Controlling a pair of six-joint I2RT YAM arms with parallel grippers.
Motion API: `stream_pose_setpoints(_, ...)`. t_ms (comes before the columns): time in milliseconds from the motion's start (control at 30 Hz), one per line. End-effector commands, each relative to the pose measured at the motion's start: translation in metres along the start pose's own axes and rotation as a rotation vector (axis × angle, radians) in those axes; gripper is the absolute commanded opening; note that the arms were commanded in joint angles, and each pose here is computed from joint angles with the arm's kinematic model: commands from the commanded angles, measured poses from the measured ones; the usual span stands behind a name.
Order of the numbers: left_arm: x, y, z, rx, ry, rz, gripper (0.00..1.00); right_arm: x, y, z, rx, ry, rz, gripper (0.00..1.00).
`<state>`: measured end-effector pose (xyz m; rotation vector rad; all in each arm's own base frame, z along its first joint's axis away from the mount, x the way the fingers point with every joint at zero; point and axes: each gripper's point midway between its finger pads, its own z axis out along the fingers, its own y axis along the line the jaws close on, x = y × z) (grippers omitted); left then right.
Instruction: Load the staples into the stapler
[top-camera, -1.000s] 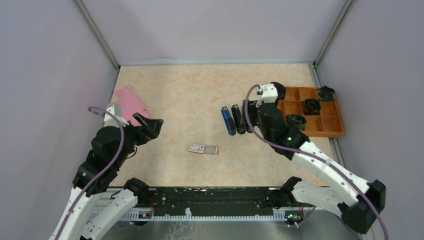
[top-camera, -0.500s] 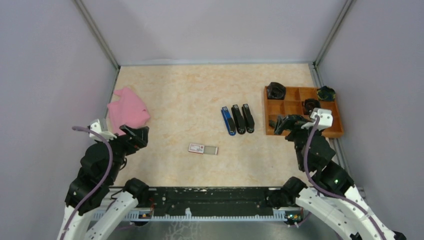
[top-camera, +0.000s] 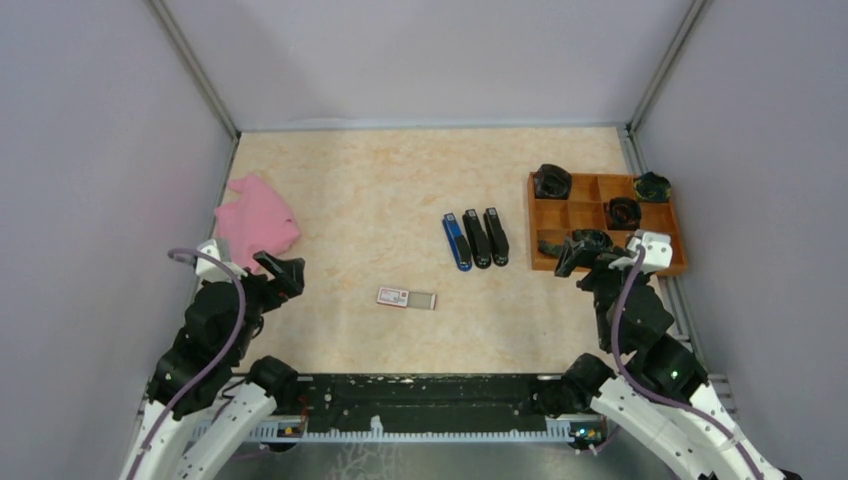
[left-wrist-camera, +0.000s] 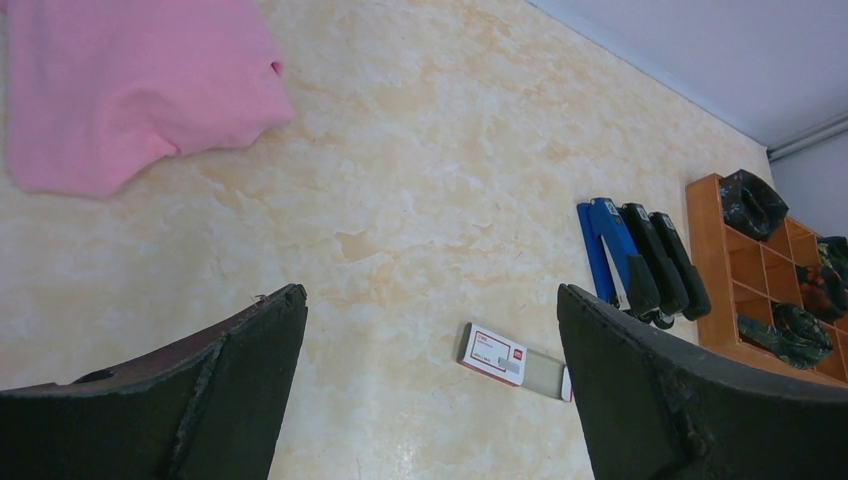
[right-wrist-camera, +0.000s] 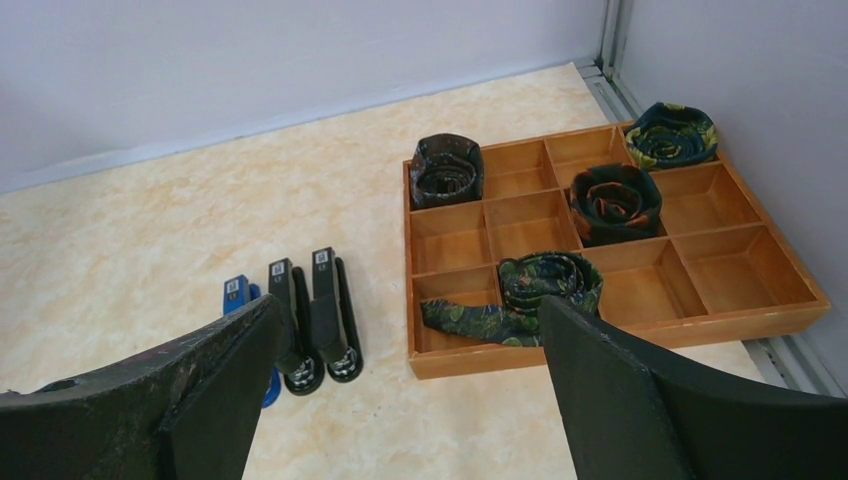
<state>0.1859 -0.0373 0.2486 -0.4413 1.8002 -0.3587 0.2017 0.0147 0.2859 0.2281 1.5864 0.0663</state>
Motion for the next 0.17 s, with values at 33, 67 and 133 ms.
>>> stream_pose_setpoints(33,-0.0081,-0.0005,-0.0002,0.001,-0.04,-0.024,1.0,-0.0074,-0.0009,0.0022,0.016,-0.029,0.01,0.99)
stream_pose_setpoints(67,-0.0083,-0.0013,-0.0002,0.004,-0.039,-0.024,1.0,-0.0073,-0.0006,0.0024,0.015,-0.029,0.009,0.99)
stream_pose_setpoints(133,-0.0081,-0.0012,-0.0004,0.003,-0.037,-0.025,1.0,-0.0071,-0.0008,0.0025,0.015,-0.029,0.006,0.99)
